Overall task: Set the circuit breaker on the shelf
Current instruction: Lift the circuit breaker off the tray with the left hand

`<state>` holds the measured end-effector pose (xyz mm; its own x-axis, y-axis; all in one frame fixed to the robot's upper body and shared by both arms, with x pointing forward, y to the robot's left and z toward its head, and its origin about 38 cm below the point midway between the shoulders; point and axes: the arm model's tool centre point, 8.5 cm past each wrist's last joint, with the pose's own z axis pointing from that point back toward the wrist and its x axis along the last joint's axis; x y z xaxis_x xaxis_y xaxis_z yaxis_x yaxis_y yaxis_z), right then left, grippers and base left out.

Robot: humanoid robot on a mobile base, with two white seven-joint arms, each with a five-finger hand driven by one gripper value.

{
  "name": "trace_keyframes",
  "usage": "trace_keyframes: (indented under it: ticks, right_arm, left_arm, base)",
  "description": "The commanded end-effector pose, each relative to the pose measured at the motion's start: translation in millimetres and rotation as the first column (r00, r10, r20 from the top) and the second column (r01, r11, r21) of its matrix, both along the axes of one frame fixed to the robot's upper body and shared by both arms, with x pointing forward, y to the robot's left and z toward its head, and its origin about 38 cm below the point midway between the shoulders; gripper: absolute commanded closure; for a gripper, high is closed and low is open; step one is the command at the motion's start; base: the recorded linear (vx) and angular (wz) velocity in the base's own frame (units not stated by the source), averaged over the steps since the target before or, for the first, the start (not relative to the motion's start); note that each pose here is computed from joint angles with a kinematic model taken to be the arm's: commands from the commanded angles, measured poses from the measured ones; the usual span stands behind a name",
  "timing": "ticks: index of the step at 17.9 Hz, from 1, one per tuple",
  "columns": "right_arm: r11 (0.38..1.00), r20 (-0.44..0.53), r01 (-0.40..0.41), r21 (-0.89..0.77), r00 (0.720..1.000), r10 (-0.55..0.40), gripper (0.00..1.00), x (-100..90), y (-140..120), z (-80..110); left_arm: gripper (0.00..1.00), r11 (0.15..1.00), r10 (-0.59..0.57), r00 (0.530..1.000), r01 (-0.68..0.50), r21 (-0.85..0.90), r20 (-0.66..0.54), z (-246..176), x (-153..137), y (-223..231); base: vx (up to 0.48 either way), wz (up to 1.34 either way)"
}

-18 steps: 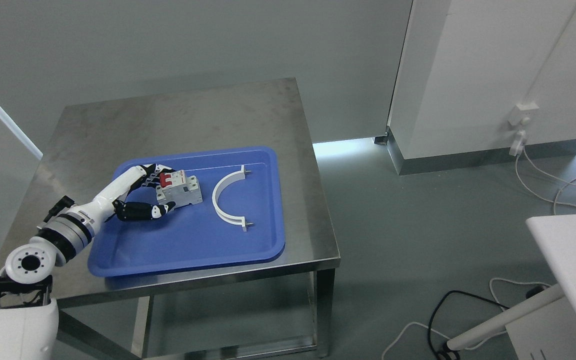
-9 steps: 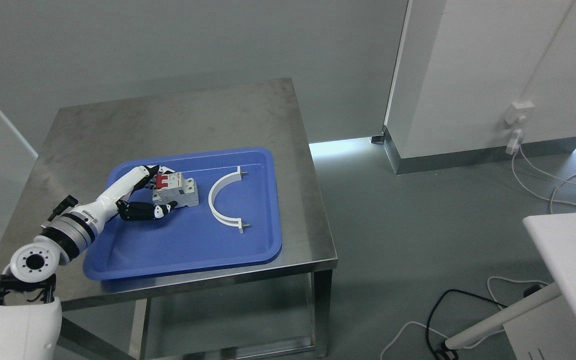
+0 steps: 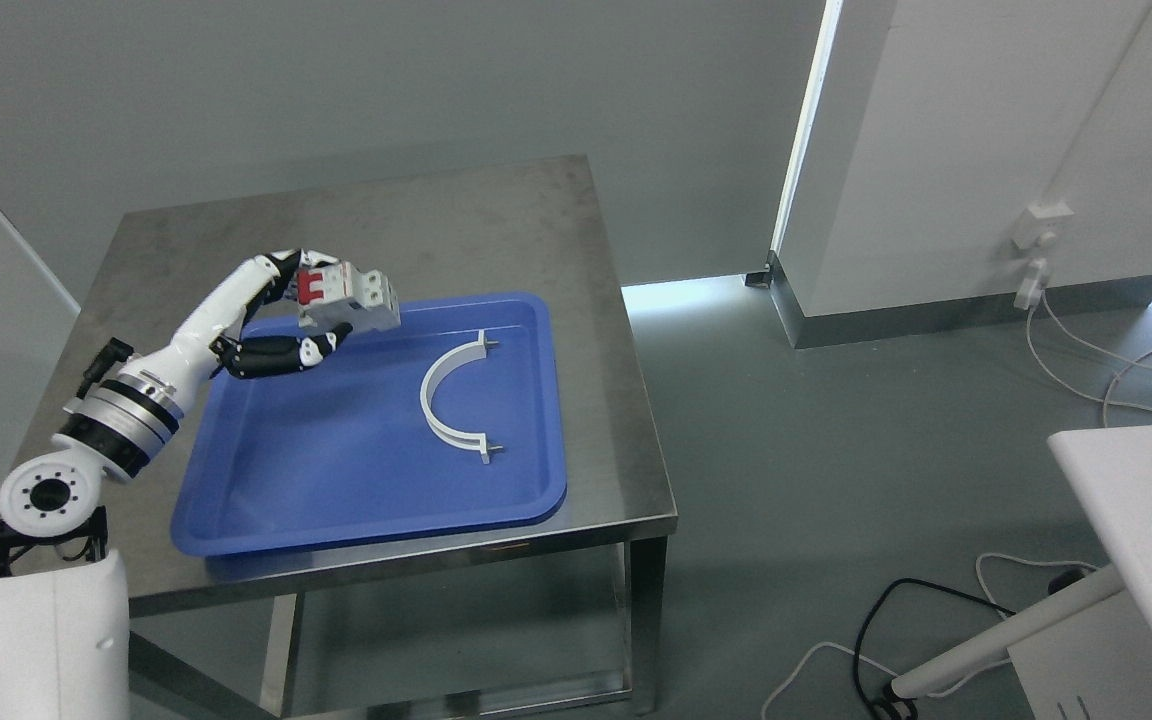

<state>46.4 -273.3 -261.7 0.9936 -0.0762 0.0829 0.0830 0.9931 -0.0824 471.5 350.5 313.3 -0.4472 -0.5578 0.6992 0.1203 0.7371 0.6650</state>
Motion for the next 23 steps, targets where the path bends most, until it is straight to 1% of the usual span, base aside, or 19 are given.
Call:
trace_keyframes:
  ticks: [1,2,3,4,6,8,9,11,12,15,18,23]
  right_arm:
    - [1.0,0.017,-0.001,-0.021,1.0,0.001,0.0,-7.4,-12,0.8]
    - [1.0,0.017,-0.002,-0.021,1.0,0.002,0.0,-7.4,-12,0.8]
    - [1.0,0.017,-0.002,-0.021,1.0,0.002,0.0,-7.4,-12,0.8]
    - [1.0,0.017,-0.001,-0.021,1.0,0.001,0.0,-7.4,-12,0.8]
    - [1.0,0.017,-0.002,-0.021,1.0,0.002,0.0,-7.4,-12,0.8]
    - [1.0,0.017,-0.002,-0.021,1.0,0.002,0.0,-7.4,-12,0.8]
    - [1.0,0.017,-0.001,-0.021,1.0,0.001,0.0,-7.4,-12,0.8]
    - [1.0,0.017,-0.002,-0.021,1.0,0.002,0.0,-7.4,-12,0.8]
    - [1.0,0.017,-0.001,-0.021,1.0,0.001,0.0,-7.4,-12,0.8]
    - [1.0,0.017,-0.002,-0.021,1.0,0.002,0.0,-7.4,-12,0.8]
    - [1.0,0.017,-0.002,-0.021,1.0,0.002,0.0,-7.4,-12,0.8]
    - [1.0,0.017,-0.001,-0.021,1.0,0.001,0.0,-7.4,-12,0.8]
  left_arm:
    - [0.84,0.863,0.184,0.949,-0.031,-0.505,0.256,29,-15,31]
    - [0.84,0.836,0.252,0.93,-0.07,-0.544,0.269,26,-20,38]
    - [0.84,0.828,0.293,0.91,-0.088,-0.554,0.293,28,-27,40]
    - [0.83,0.835,0.296,0.905,-0.089,-0.544,0.306,24,-31,39]
    - [0.82,0.873,0.247,0.918,-0.072,-0.483,0.309,8,-42,19]
    - [0.81,0.884,0.225,0.922,-0.057,-0.463,0.314,-8,-58,10]
    - [0.81,0.884,0.234,0.917,-0.062,-0.464,0.322,-11,-61,11]
    - [0.81,0.844,0.328,0.883,-0.115,-0.523,0.336,-13,-67,20]
    - [0.81,0.835,0.349,0.873,-0.125,-0.536,0.339,-17,-69,20]
    - [0.82,0.872,0.279,0.901,-0.093,-0.48,0.332,-44,-81,-6]
    - [0.82,0.883,0.265,0.914,-0.101,-0.458,0.309,-66,-91,-7]
    - [0.82,0.89,0.259,0.917,-0.103,-0.445,0.305,-78,-99,-8]
  base:
    - [0.0,0.0]
    - [0.004,-0.02]
    - [0.004,-0.02]
    - [0.0,0.0]
    - [0.0,0.0]
    - [0.0,0.0]
    - [0.0,0.0]
    - [0.0,0.0]
    - [0.0,0.0]
    - [-0.001,-0.01]
    - [0.0,0.0]
    - [0.0,0.01]
